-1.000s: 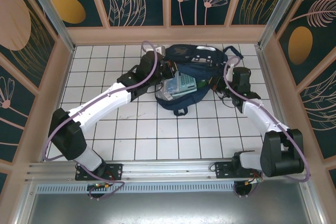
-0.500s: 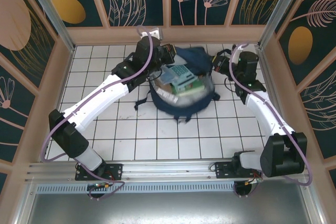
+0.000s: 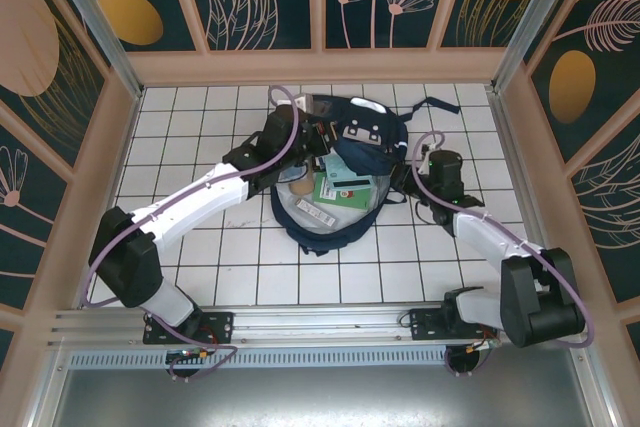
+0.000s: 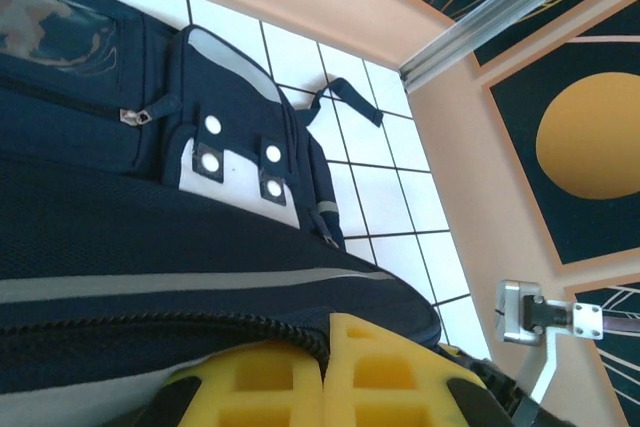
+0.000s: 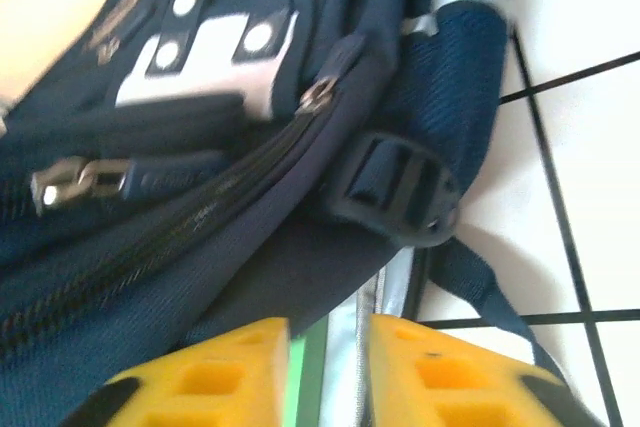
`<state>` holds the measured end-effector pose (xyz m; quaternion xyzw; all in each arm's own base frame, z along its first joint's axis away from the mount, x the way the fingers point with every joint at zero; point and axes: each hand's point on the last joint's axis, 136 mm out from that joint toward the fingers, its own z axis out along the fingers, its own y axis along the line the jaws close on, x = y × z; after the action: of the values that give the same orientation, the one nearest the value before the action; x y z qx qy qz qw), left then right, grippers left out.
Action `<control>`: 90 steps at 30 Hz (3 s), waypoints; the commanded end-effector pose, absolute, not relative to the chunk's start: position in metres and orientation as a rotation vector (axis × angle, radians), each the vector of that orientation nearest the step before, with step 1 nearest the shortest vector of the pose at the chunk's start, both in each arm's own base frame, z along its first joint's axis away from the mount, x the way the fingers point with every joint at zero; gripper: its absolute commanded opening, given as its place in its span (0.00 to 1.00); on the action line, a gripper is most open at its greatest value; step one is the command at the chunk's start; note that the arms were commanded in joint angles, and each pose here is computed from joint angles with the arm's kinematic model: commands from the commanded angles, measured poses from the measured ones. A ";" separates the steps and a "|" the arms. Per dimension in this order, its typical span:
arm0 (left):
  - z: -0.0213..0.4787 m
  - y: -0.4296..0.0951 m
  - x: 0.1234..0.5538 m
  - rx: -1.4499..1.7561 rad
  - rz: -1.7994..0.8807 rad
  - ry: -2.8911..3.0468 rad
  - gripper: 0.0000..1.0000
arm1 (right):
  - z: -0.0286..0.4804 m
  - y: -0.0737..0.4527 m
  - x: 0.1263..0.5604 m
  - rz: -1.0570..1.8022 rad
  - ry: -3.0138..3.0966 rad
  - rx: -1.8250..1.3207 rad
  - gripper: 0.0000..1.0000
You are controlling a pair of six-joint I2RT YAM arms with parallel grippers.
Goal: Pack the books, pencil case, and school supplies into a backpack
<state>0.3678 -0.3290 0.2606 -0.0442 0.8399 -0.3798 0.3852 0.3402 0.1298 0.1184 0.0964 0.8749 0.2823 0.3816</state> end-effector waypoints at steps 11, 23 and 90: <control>0.279 -0.322 0.362 -0.131 -1.046 2.049 0.00 | 0.068 0.137 0.322 0.599 2.313 0.408 0.49; 0.274 -0.322 0.356 -0.125 -1.071 2.063 0.00 | 0.040 0.150 0.318 0.574 2.362 0.429 0.19; 0.054 -0.263 0.338 -0.282 -0.677 2.436 0.55 | 0.131 0.191 0.314 0.627 2.166 0.123 0.52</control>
<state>0.3187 -0.2422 0.0294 -0.1123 0.9338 -0.2118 0.2655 0.3082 0.1875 0.1093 0.0398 0.8859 0.2335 0.3988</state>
